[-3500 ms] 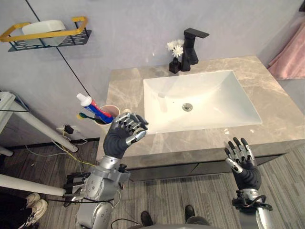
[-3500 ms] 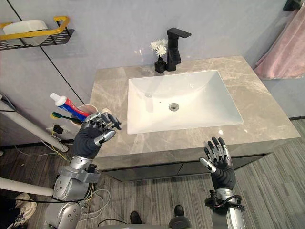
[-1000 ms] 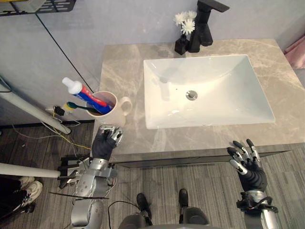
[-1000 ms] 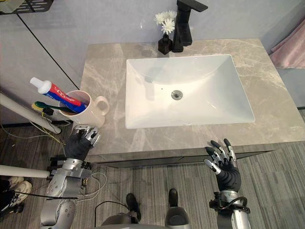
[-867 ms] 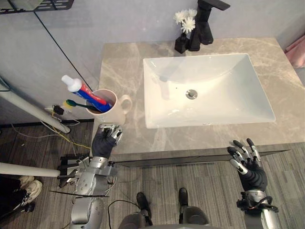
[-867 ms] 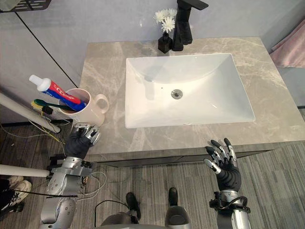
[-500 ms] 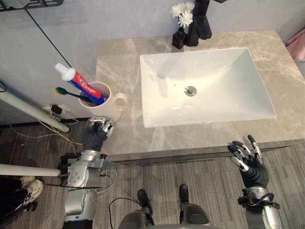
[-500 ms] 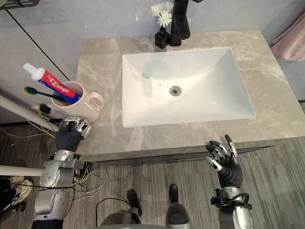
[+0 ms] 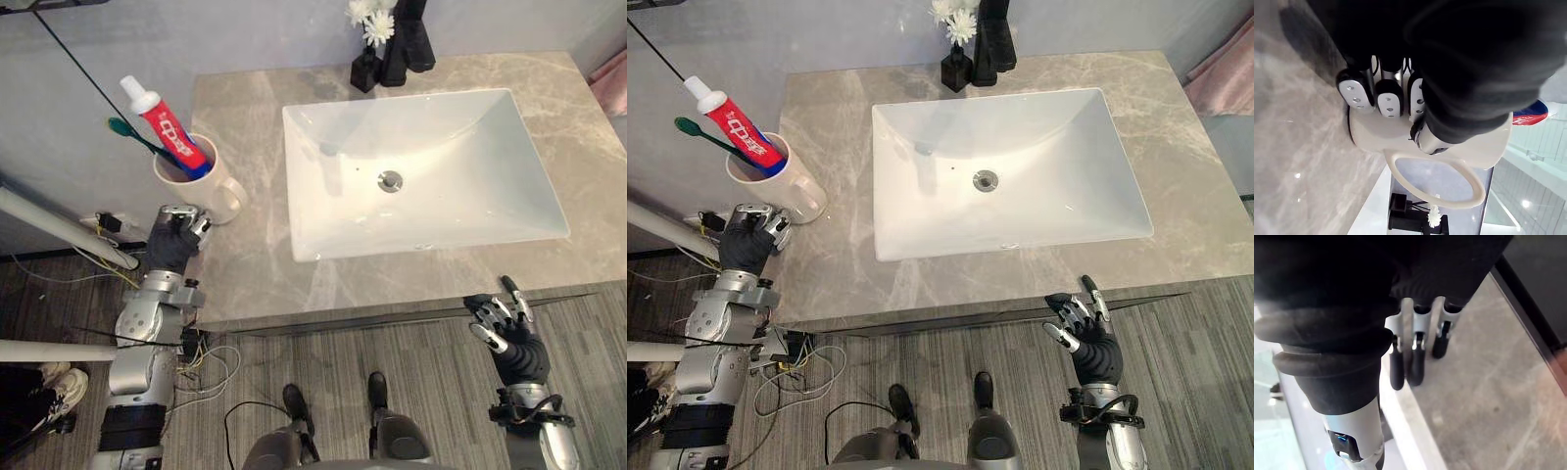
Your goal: Organize washtable
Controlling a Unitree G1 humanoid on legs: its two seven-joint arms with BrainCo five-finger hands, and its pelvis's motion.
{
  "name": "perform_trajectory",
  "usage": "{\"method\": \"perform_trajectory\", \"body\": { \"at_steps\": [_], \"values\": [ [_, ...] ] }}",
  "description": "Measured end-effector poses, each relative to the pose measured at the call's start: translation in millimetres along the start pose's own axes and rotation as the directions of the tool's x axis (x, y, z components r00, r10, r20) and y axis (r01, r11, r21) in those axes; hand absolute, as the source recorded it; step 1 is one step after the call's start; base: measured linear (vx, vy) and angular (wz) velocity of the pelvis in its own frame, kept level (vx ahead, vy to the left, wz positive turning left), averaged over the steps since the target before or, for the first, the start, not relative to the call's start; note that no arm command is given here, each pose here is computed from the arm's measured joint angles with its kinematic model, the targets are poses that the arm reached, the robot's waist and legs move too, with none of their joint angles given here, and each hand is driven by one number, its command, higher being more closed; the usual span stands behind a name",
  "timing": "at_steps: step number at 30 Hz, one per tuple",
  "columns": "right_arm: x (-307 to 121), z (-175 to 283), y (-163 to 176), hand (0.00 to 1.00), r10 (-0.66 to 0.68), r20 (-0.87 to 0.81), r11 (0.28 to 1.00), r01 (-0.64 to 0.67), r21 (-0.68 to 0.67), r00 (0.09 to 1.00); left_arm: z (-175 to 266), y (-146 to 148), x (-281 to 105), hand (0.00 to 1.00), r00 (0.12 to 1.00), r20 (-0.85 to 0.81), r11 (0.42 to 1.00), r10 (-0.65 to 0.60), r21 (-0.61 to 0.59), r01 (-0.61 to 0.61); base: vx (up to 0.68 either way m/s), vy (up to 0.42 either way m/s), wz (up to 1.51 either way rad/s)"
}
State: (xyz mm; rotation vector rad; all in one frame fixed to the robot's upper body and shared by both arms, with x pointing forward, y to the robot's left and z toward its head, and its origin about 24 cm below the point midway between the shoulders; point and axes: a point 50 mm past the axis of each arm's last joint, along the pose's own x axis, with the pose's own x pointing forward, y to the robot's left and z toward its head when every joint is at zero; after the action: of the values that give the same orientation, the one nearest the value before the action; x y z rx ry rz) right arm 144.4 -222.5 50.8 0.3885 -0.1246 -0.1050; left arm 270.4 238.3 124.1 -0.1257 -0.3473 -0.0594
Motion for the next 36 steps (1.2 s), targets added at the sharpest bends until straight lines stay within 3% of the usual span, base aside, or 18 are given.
{"method": "perform_trajectory", "body": {
  "at_steps": [15, 29, 36],
  "values": [
    [2, 5, 1, 0.00, 0.030, 0.001, 0.999, -0.030, -0.019, 1.000, 2, -20, 35, 1.00, 0.997, 0.014, 0.997, -0.080, 0.003, 0.080, -0.04, -0.021, -0.02],
    [4, 9, 9, 0.00, 0.077, 0.011, 0.997, -0.077, -0.023, 0.997, 27, -19, 91, 1.00, 0.996, 0.061, 0.996, -0.063, 0.071, 0.059, -0.03, -0.020, -0.01],
    [4, 8, 11, 0.00, 0.086, 0.010, 0.996, -0.086, -0.019, 0.996, 32, -16, 98, 1.00, 0.997, 0.069, 0.996, -0.043, 0.078, 0.037, 0.00, 0.000, 0.00]
  ]
}}
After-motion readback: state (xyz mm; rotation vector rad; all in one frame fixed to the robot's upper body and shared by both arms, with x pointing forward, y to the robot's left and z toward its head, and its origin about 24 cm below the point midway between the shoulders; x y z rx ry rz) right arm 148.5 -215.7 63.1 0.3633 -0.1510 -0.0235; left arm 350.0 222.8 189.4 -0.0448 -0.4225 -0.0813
